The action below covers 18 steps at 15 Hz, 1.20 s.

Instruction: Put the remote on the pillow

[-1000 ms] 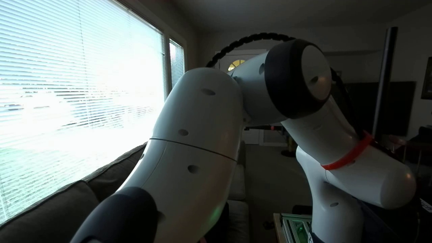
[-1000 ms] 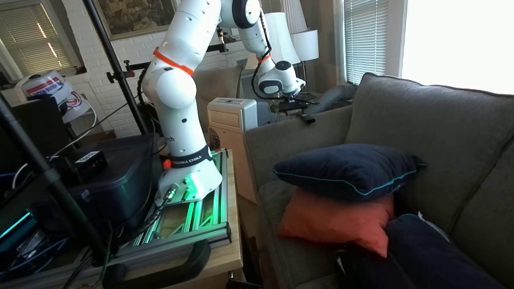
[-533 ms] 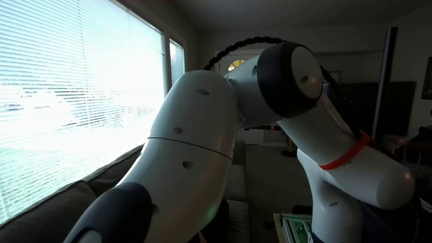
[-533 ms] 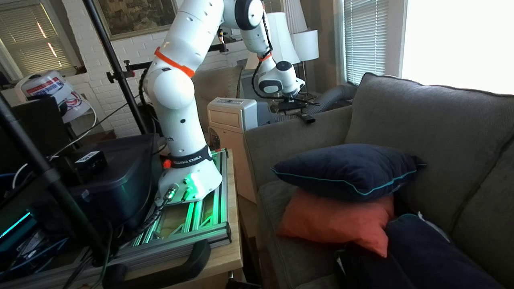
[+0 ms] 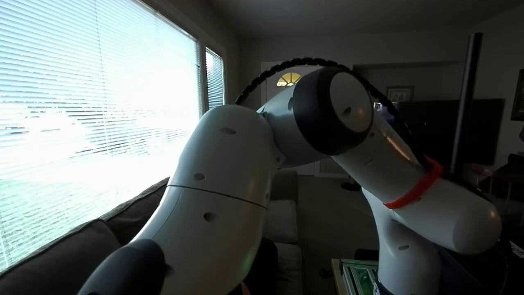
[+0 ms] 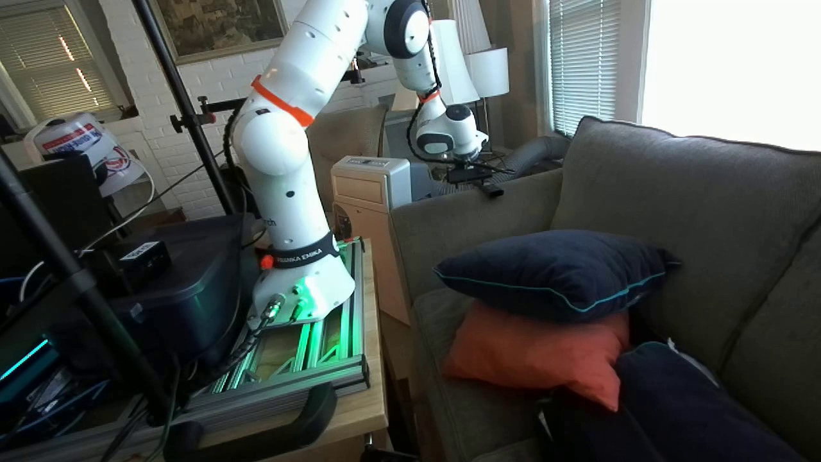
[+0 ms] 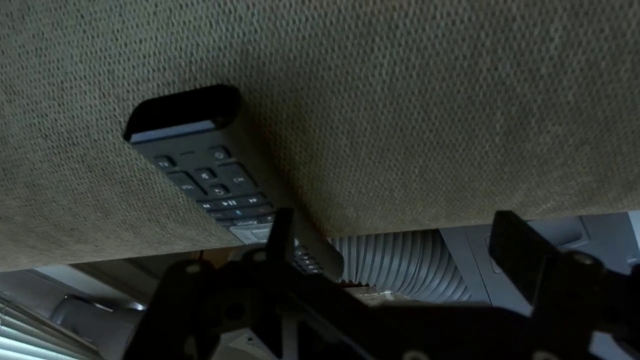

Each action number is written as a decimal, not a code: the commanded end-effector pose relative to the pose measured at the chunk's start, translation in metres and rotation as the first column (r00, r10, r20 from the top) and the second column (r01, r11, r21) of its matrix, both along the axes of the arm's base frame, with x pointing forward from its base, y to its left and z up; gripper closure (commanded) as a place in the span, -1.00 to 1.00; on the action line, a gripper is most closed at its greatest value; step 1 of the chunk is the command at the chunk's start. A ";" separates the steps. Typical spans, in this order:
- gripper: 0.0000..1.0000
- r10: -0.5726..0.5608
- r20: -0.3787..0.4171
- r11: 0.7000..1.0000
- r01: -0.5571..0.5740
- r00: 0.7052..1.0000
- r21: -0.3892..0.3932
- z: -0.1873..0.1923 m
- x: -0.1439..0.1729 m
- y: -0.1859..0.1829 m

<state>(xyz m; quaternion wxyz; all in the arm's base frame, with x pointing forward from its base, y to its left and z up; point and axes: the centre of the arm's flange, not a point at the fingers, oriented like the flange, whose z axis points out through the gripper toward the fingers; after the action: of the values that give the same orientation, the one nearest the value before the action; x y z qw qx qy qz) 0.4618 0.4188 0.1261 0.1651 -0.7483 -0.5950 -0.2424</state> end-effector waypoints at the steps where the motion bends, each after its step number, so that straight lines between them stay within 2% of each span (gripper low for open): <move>1: -1.00 0.014 0.042 1.000 -0.014 0.999 0.002 -0.016 0.005 0.003; 8: -1.00 -0.097 0.149 0.995 0.097 0.984 0.012 -0.017 0.014 0.005; 18: -1.00 -0.122 0.199 0.993 0.121 0.972 0.016 -0.037 0.020 0.004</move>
<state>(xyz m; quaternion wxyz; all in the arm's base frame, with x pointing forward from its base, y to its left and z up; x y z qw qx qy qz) 0.4803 0.4258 0.1002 0.0986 -0.7589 -0.5656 -0.3075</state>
